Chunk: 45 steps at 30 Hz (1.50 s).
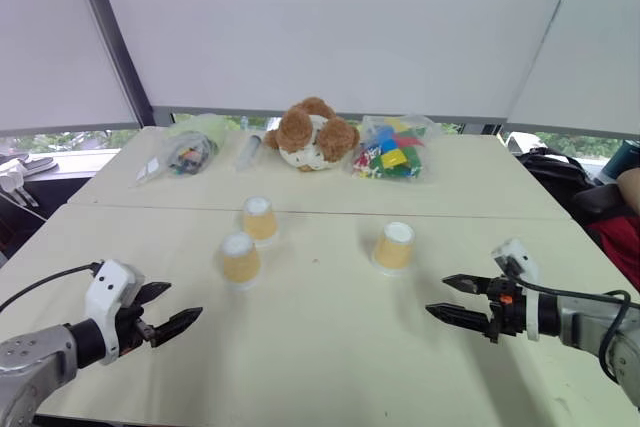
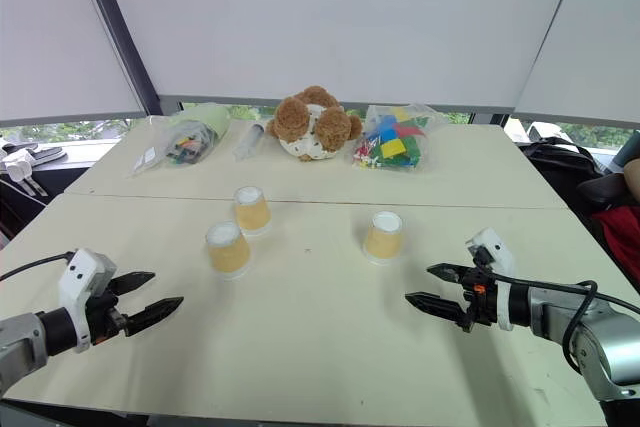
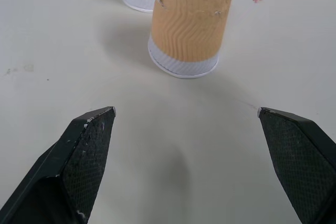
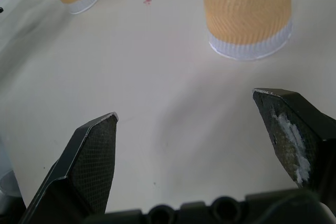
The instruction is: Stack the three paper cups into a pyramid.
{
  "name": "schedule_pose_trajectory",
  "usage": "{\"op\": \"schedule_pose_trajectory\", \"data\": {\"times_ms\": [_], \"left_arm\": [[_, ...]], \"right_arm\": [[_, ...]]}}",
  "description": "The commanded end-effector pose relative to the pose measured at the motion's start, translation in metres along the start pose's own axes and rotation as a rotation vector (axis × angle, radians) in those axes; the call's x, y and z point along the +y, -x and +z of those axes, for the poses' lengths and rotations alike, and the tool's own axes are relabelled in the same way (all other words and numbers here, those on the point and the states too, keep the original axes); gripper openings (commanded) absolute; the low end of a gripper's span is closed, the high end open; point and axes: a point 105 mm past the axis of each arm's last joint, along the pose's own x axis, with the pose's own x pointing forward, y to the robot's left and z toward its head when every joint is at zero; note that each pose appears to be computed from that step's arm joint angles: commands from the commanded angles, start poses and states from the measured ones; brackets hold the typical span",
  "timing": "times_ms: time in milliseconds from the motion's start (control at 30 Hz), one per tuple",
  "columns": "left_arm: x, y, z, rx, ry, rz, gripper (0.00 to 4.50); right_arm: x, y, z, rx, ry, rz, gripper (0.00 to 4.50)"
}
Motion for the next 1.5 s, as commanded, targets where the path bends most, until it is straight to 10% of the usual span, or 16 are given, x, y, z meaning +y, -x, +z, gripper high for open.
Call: {"op": "schedule_pose_trajectory", "data": {"times_ms": [33,967,1167,1500], "left_arm": [[0.004,0.003,0.009,-0.018,-0.043,0.012,4.50],[-0.001,-0.119,0.071,-0.141,-0.287,-0.343,4.50],[0.001,-0.128,0.072,-0.167,-0.290,-0.342,2.22],[-0.082,-0.128,0.104,-0.276,-0.307,-0.601,2.15]], "right_arm": [[0.000,0.003,0.008,-0.032,0.031,-0.008,4.46],[0.081,0.003,0.076,-0.140,0.177,0.179,4.46],[0.082,0.004,0.076,-0.139,0.178,0.158,4.50],[0.077,0.008,0.071,-0.120,0.162,0.124,4.50]]}}
